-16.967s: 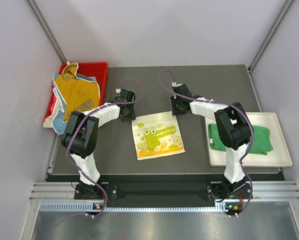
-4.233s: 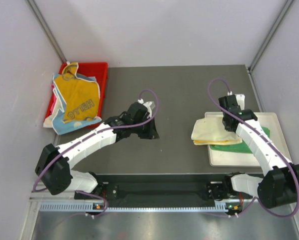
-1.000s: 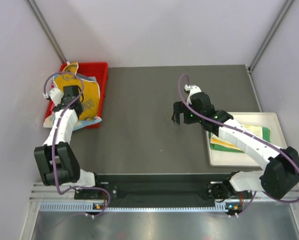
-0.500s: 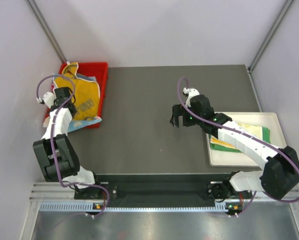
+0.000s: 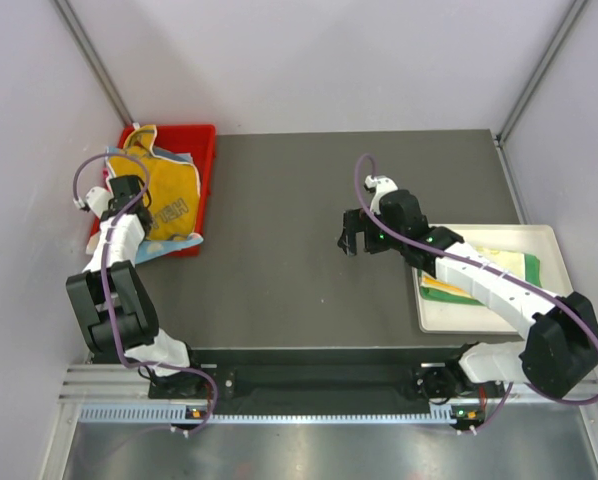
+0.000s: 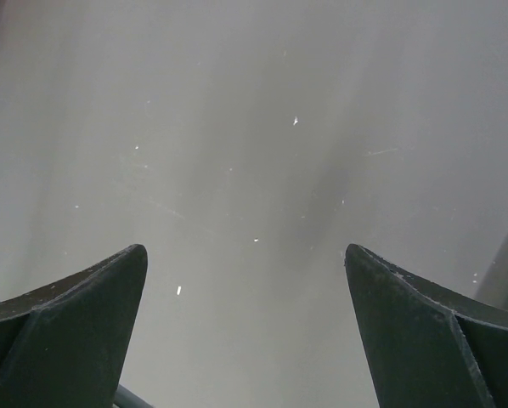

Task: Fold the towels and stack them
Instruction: Grab crumpled towel

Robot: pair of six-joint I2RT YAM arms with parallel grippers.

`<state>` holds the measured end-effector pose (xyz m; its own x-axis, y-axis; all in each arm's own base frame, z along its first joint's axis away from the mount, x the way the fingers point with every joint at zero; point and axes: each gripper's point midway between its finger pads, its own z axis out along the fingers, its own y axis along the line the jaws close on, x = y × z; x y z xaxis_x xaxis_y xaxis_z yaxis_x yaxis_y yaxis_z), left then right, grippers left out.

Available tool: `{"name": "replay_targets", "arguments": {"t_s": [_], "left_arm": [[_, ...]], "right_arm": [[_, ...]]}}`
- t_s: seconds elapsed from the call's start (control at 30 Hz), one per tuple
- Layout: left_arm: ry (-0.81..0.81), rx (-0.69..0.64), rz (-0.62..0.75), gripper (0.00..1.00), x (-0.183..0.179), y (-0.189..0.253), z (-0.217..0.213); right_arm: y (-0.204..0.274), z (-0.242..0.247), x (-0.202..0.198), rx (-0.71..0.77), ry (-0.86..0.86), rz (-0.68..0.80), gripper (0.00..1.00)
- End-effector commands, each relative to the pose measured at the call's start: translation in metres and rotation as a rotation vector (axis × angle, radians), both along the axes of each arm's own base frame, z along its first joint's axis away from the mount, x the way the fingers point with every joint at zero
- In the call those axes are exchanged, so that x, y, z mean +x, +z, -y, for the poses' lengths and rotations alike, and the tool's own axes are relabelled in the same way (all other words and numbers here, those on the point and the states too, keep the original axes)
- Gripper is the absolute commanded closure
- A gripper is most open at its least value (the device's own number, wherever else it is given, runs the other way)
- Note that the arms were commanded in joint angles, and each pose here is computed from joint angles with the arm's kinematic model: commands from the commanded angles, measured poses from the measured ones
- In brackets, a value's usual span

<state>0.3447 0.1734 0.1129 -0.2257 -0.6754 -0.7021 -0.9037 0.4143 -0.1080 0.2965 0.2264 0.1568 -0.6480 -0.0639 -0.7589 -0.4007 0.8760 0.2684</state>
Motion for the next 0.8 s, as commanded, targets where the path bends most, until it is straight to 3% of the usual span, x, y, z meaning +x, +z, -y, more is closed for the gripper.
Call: {"name": "replay_targets", "arguments": {"t_s": [0.0, 0.27, 0.43, 0.53, 0.57, 0.67, 0.77], "left_arm": [[0.014, 0.035, 0.114, 0.78, 0.019, 0.029, -0.010], [-0.015, 0.053, 0.157, 1.00, 0.027, 0.043, -0.010], [-0.030, 0.045, 0.185, 1.00, 0.030, 0.050, -0.007], [-0.009, 0.045, 0.178, 0.86, 0.022, 0.052, -0.007], [0.022, 0.071, 0.169, 0.70, 0.013, 0.053, -0.011], [0.054, 0.108, 0.128, 0.55, 0.000, 0.051, -0.017], [0.058, 0.097, 0.094, 0.51, -0.009, 0.044, -0.020]], "right_arm": [[0.009, -0.010, 0.002, 0.032, 0.025, 0.038, 0.00], [0.008, -0.010, 0.003, 0.027, 0.026, 0.034, 0.00], [0.007, -0.009, 0.005, 0.020, 0.019, 0.035, 0.00], [0.005, -0.009, 0.004, 0.015, 0.021, 0.031, 0.00], [0.006, -0.008, 0.004, 0.015, 0.019, 0.031, 0.00], [0.006, -0.008, 0.004, 0.013, 0.020, 0.034, 0.00], [0.006, -0.007, 0.003, 0.017, 0.020, 0.036, 0.00]]}}
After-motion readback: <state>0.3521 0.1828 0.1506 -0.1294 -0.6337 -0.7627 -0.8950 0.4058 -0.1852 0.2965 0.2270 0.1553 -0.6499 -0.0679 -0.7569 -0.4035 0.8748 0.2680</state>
